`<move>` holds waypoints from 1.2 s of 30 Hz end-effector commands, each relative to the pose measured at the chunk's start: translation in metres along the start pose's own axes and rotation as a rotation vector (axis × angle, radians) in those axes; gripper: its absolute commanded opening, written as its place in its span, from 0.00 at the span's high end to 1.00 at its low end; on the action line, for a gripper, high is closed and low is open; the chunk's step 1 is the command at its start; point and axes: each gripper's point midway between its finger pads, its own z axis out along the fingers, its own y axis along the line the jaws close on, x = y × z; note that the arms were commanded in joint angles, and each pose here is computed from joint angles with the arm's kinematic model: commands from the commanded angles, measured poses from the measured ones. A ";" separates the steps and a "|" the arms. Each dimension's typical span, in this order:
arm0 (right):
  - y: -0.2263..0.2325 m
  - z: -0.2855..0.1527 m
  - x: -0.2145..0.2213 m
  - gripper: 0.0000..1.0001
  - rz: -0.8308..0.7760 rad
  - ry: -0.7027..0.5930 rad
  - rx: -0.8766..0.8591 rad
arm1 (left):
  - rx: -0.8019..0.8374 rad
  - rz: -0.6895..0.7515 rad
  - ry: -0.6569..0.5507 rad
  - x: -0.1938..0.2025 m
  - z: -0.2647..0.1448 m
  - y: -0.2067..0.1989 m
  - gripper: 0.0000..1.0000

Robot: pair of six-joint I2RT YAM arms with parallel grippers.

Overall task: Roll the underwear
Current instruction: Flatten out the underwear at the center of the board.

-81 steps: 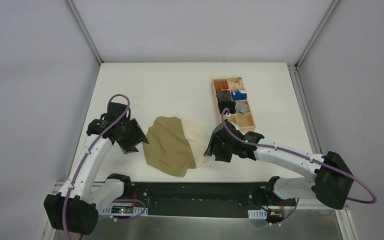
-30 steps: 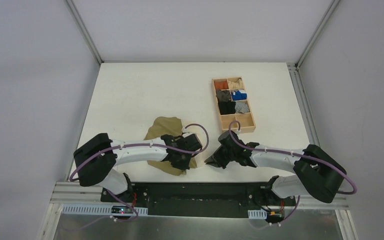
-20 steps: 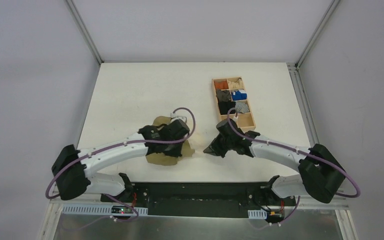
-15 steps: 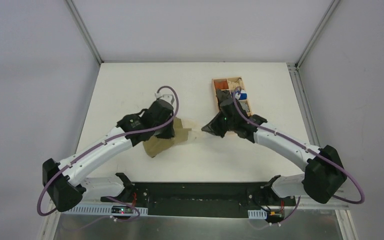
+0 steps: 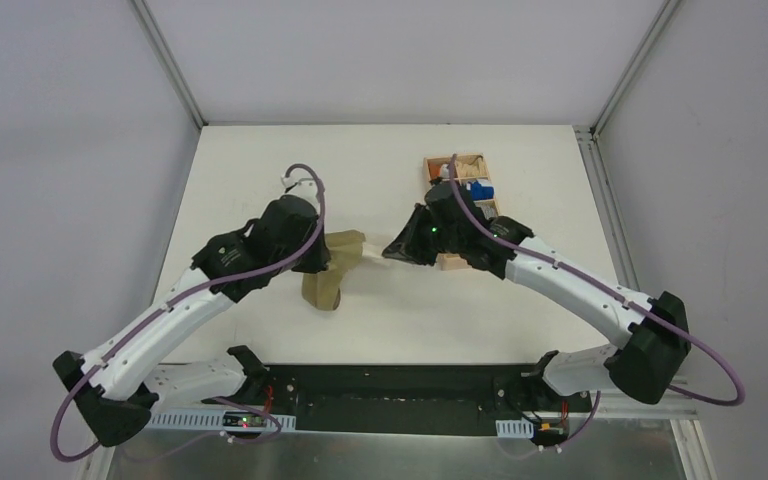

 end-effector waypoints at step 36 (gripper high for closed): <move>-0.139 -0.006 0.075 0.51 0.256 -0.127 0.171 | -0.111 -0.035 0.169 -0.061 0.081 -0.018 0.28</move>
